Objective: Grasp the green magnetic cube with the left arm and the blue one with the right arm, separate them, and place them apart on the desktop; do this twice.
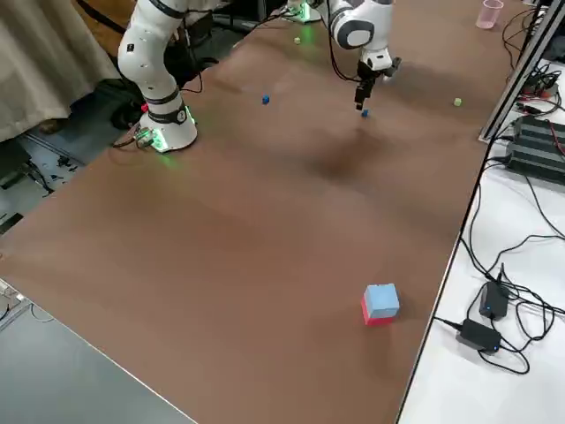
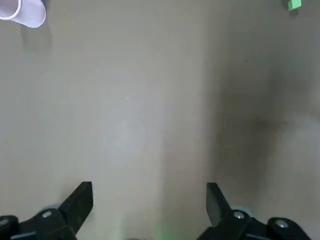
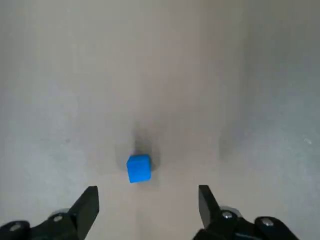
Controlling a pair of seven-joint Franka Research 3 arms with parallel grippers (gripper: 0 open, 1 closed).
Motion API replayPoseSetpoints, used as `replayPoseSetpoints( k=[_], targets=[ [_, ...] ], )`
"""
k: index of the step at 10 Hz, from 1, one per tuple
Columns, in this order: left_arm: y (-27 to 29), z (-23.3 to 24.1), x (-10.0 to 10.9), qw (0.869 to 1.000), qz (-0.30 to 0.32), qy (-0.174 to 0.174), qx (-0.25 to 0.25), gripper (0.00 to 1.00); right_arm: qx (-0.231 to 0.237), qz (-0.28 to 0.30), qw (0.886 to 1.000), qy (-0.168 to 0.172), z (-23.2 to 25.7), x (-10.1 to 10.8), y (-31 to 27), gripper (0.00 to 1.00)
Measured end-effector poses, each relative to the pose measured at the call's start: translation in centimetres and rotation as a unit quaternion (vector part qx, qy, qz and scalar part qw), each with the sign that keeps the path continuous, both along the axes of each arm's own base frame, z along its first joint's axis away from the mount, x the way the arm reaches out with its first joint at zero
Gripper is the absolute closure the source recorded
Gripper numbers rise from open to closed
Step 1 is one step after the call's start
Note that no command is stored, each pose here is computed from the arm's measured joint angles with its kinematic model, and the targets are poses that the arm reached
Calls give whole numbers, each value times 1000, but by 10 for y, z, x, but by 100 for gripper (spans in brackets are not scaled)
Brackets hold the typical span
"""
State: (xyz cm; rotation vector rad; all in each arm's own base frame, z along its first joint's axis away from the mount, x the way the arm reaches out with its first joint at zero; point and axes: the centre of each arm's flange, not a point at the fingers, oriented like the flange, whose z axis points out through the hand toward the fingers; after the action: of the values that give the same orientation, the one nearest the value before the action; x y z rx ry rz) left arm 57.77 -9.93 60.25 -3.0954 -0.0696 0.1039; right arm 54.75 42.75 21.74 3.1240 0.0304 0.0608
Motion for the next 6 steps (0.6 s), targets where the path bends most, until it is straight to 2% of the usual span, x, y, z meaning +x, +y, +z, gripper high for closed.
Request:
replayPoseSetpoints(
  k=[2, 4, 6],
  targets=[
    [1, -3, 2, 1000, 1, 2, 0, 0, 0, 1, 1000, -7, -14, 2, -1, 14],
    [2, -4, 3, 1000, 2, 2, 0, 0, -5, 4, 1000, -16, -21, 8, -3, 22],
    [2, -3, 3, 1000, 2, 1, 0, 0, -7, 6, 1000, -20, -23, 10, -3, 37]
  ],
)
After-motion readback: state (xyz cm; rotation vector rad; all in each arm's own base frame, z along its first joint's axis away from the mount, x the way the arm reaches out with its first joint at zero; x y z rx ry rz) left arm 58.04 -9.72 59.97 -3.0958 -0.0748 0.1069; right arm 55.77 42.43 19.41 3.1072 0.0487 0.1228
